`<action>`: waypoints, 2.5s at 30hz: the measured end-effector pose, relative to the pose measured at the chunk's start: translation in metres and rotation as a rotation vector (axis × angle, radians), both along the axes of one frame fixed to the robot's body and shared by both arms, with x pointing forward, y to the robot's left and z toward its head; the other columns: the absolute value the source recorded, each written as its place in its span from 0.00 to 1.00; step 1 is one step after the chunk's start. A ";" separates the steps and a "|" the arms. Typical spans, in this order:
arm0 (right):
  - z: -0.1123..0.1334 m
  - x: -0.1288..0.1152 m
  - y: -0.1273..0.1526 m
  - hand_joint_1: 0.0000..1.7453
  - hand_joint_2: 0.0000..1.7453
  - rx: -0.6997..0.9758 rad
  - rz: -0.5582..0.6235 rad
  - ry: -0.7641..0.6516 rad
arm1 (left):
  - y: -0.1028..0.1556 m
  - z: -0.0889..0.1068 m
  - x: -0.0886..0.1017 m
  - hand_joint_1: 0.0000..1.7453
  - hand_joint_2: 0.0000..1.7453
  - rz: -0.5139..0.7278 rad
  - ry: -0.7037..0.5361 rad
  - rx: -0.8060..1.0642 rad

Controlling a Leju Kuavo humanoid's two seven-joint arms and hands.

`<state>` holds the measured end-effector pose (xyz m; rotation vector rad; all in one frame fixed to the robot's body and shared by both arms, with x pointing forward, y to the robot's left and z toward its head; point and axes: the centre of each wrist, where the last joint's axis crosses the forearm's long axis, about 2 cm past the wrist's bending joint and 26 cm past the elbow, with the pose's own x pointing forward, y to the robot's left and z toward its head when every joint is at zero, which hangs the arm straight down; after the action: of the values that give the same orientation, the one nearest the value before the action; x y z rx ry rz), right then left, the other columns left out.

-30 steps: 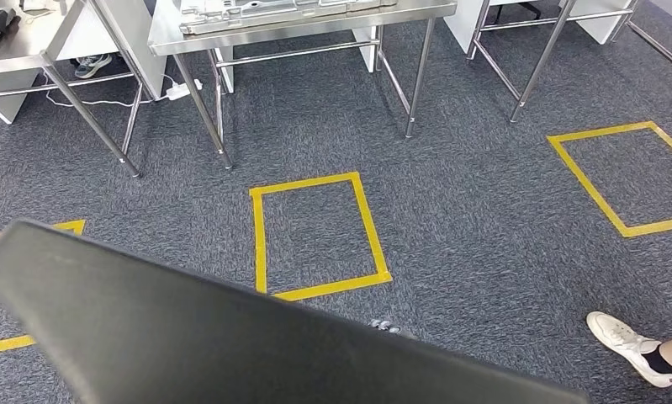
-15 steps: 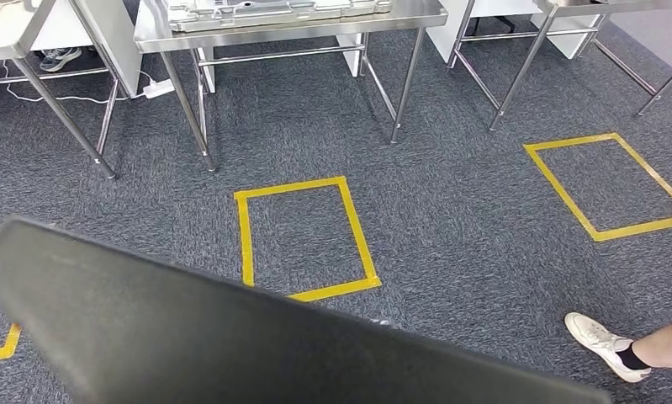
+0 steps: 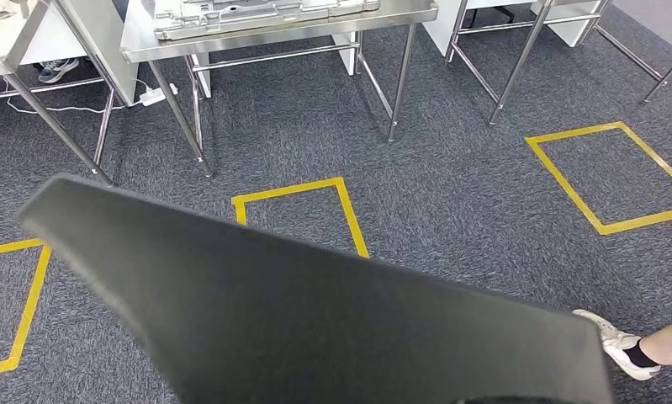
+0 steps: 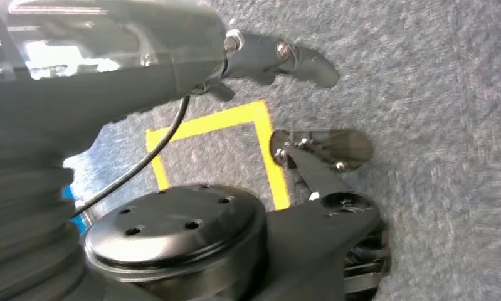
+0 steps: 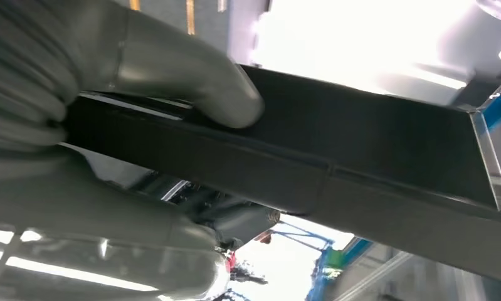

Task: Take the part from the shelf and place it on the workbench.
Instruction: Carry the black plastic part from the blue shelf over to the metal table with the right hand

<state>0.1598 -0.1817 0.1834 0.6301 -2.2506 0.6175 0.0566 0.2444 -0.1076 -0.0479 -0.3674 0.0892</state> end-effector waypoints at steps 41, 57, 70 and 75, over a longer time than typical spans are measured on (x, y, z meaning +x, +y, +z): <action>0.001 0.001 0.002 1.00 1.00 0.011 0.014 0.001 | 0.004 -0.001 -0.002 0.00 1.00 0.003 0.000 0.005; 0.001 0.001 0.002 1.00 1.00 0.014 0.016 0.001 | 0.005 -0.001 -0.001 0.00 1.00 0.002 -0.005 0.008; 0.001 0.001 0.003 1.00 1.00 0.022 0.017 -0.002 | 0.005 -0.001 -0.004 0.00 1.00 0.001 -0.002 0.008; 0.001 0.001 0.003 1.00 1.00 0.023 0.017 -0.004 | 0.005 -0.001 -0.005 0.00 1.00 0.001 0.000 0.008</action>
<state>0.1613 -0.1789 0.1845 0.6611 -2.2609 0.6020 0.0514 0.2491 -0.1087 -0.0398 -0.3679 0.0884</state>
